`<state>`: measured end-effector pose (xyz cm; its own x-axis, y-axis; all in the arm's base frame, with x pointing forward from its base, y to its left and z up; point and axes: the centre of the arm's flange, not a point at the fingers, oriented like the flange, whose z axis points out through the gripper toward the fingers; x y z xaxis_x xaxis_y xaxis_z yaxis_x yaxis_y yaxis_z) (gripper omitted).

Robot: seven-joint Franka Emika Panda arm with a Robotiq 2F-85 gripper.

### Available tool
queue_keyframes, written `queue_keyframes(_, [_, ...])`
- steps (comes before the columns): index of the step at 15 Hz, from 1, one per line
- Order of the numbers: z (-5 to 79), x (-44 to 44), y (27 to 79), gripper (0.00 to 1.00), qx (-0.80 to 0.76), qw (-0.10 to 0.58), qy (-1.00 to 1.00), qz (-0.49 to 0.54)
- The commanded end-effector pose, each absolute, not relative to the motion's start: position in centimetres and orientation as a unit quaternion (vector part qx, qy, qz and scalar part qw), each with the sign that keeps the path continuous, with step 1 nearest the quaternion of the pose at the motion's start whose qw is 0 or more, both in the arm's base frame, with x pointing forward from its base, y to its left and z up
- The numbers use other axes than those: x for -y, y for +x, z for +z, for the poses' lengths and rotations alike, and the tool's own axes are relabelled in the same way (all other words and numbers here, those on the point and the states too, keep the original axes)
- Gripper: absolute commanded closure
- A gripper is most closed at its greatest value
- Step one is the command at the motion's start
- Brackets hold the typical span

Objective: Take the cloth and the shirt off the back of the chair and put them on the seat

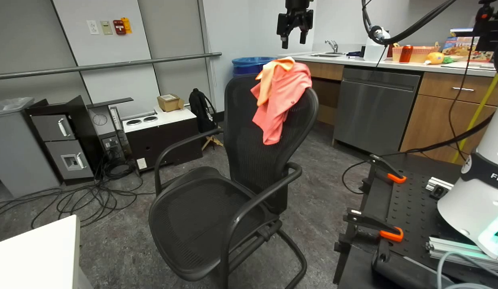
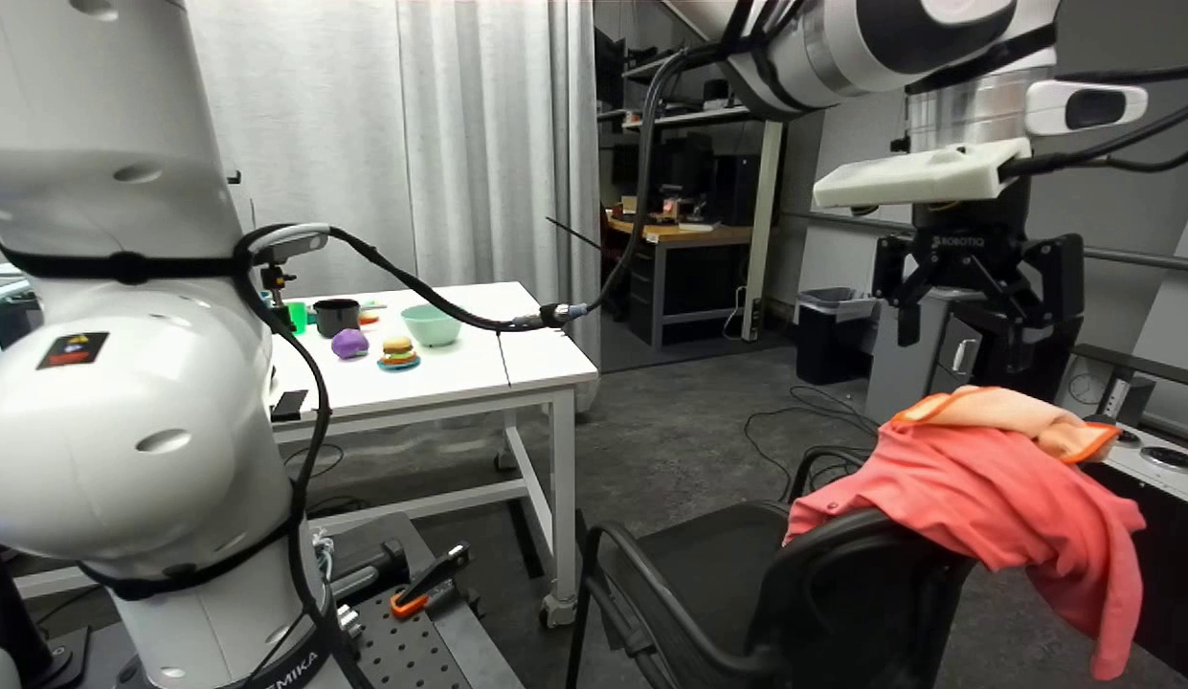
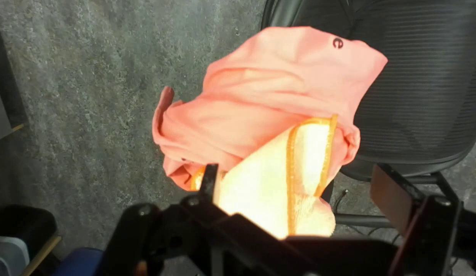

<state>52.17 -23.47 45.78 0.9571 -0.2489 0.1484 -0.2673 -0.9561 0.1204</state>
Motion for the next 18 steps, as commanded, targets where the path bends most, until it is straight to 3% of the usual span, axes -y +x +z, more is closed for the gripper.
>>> queue_keyframes(1, [44.7, 25.3, 56.8, 0.0, 0.172, 0.057, 0.981, 0.075])
queue_keyframes(8, [41.3, 26.3, 61.0, 0.0, 0.222, 0.057, 0.971, 0.069])
queue_keyframes(9, [41.0, 26.4, 61.3, 0.06, 0.225, 0.059, 0.97, 0.069])
queue_keyframes(10, [40.8, 26.6, 61.5, 0.26, 0.227, 0.06, 0.97, 0.069])
queue_keyframes(18, [39.7, 27.7, 61.6, 0.89, 0.255, 0.059, 0.964, 0.058])
